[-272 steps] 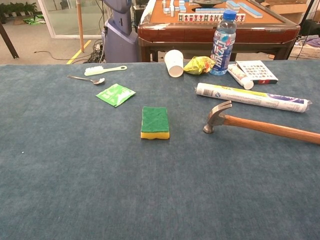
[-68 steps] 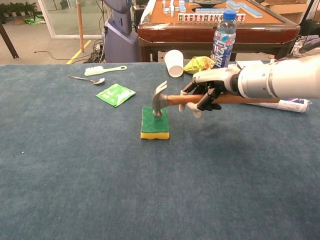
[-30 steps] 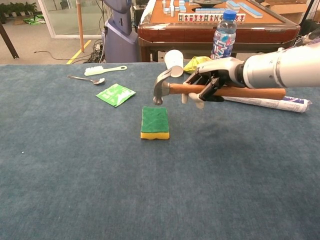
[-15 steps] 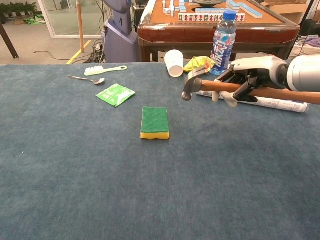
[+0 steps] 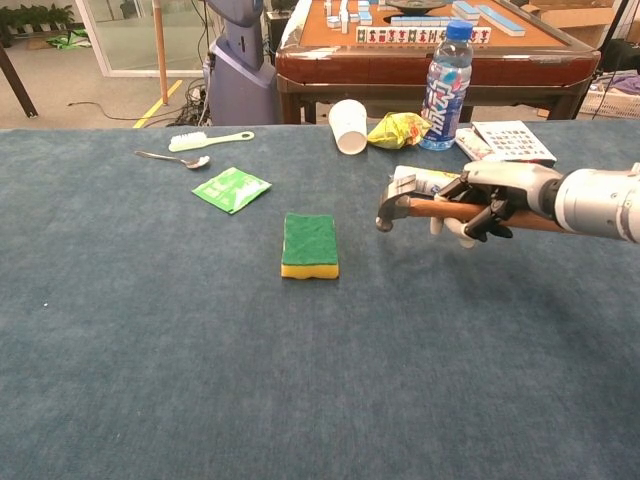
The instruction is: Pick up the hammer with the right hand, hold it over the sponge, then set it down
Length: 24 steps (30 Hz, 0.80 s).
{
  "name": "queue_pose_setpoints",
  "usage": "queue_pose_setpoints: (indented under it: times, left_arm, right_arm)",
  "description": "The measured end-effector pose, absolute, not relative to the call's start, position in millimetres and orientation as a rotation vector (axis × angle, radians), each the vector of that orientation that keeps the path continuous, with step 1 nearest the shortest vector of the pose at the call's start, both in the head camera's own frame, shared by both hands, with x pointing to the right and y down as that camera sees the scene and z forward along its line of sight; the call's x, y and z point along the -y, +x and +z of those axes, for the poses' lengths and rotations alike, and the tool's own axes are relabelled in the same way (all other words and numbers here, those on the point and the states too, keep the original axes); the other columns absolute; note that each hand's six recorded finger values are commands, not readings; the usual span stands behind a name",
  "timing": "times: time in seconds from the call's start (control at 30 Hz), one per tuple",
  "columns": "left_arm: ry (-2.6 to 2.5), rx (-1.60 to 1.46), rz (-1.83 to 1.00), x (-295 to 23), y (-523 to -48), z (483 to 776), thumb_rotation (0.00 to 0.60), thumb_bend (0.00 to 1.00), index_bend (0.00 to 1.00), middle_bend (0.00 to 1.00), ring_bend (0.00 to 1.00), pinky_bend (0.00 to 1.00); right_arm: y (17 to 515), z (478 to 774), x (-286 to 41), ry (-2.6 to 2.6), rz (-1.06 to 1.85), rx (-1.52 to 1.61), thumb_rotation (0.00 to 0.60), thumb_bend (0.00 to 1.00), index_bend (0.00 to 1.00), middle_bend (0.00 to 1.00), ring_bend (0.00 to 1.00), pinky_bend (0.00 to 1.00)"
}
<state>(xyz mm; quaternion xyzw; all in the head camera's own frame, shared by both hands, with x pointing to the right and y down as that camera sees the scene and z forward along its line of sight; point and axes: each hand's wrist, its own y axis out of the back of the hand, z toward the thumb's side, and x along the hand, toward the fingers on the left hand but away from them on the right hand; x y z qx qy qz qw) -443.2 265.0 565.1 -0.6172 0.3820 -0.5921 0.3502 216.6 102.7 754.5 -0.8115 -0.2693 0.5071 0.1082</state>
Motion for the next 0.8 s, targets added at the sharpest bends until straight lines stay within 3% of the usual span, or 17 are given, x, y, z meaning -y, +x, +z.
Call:
queue_pose_setpoints:
  times: [0.1,0.23,0.33,0.5,0.8]
  left_arm:
    - [-1.599,-0.989,-1.534,-264.9,-442.9,565.2,0.600,0.22,0.22,0.07,0.09,0.00]
    - [-1.598,-0.990,-1.533,-264.4,-443.0,565.0,0.600,0.22,0.22,0.07,0.09,0.00]
    - [-1.600,-0.988,-1.532,-263.7,-442.8,565.6,0.600,0.22,0.22,0.07,0.09,0.00]
    - [-1.606,-0.984,-1.521,-260.5,-439.9,567.1,0.600,0.22,0.22,0.07,0.09,0.00]
    - [-1.598,-1.000,-1.510,-256.1,-441.2,566.5,0.600,0.22,0.22,0.07,0.09,0.00]
  right_arm:
    - [213.3,761.0,-105.4,-2.393,1.487,0.807,0.600,0.89,0.47,0.53,0.46,0.58]
    - [213.9,763.8,-107.6,-2.394,1.481,0.806,0.600,0.74,0.13,0.25,0.19,0.36]
    - [217.3,761.2,-105.0,-2.385,1.464,0.846,0.600,0.60,0.01,0.12,0.09,0.25]
    - [227.2,746.9,-93.1,-2.360,1.395,0.969,0.600,0.49,0.00,0.09,0.07,0.24]
    - [254.5,702.7,-82.2,-2.278,1.284,1.042,0.600,0.49,0.00,0.15,0.07,0.24]
